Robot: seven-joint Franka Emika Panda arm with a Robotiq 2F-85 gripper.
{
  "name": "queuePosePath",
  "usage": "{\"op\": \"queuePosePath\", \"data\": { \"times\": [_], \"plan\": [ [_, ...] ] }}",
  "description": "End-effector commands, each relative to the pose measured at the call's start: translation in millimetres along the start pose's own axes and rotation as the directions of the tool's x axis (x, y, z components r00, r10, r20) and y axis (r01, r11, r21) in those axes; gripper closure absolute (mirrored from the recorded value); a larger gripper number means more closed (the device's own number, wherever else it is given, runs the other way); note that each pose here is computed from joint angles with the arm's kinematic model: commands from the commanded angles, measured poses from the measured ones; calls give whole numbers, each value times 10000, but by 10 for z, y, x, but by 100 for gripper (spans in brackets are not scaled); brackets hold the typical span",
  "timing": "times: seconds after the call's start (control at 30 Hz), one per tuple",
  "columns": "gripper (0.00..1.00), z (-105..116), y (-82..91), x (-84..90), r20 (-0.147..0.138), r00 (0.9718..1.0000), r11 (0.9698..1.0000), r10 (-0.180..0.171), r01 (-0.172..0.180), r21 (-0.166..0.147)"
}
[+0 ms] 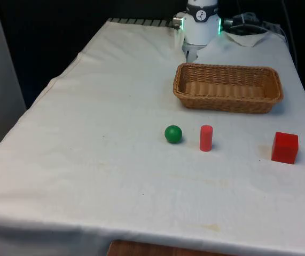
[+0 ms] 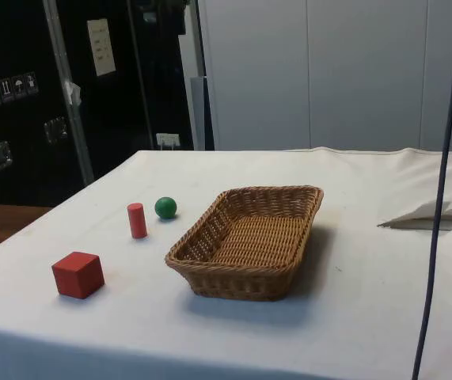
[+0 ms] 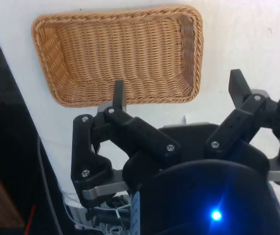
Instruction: Pick up the object to the left of the cylinder and place it into the basket.
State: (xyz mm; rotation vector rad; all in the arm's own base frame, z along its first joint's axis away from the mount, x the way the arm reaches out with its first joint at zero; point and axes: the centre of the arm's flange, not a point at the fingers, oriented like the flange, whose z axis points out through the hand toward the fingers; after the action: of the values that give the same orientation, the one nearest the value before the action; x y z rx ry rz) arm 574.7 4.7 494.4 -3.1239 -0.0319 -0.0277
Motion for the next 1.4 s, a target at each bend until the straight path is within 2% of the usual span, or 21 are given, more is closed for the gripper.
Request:
{"op": "queuePosePath", "data": {
  "times": [0.0,0.2,0.27,0.5,0.57,0.77,0.83,1.1,1.13,1.33,1.37],
  "plan": [
    [0,34,-57,35,4,10000,10000,28,-28,-68],
    [0,117,-206,124,23,10000,9997,58,-57,-234],
    [0,121,-210,133,39,10000,9997,36,-35,-252],
    [0,265,-428,310,122,9998,9987,128,-122,-488],
    [0,242,-395,284,118,9999,9988,73,-67,-495],
    [0,392,-596,452,193,9996,9975,189,-176,-689],
    [0,397,-597,452,194,9997,9972,149,-134,-742],
    [0,665,-821,558,268,9991,9954,327,-301,-909],
    [0,649,-794,546,305,9991,9952,295,-265,-938],
    [0,880,-977,611,258,9988,9936,428,-398,-1057],
    [0,870,-964,599,277,9988,9937,393,-361,-1065]
  ]
}}
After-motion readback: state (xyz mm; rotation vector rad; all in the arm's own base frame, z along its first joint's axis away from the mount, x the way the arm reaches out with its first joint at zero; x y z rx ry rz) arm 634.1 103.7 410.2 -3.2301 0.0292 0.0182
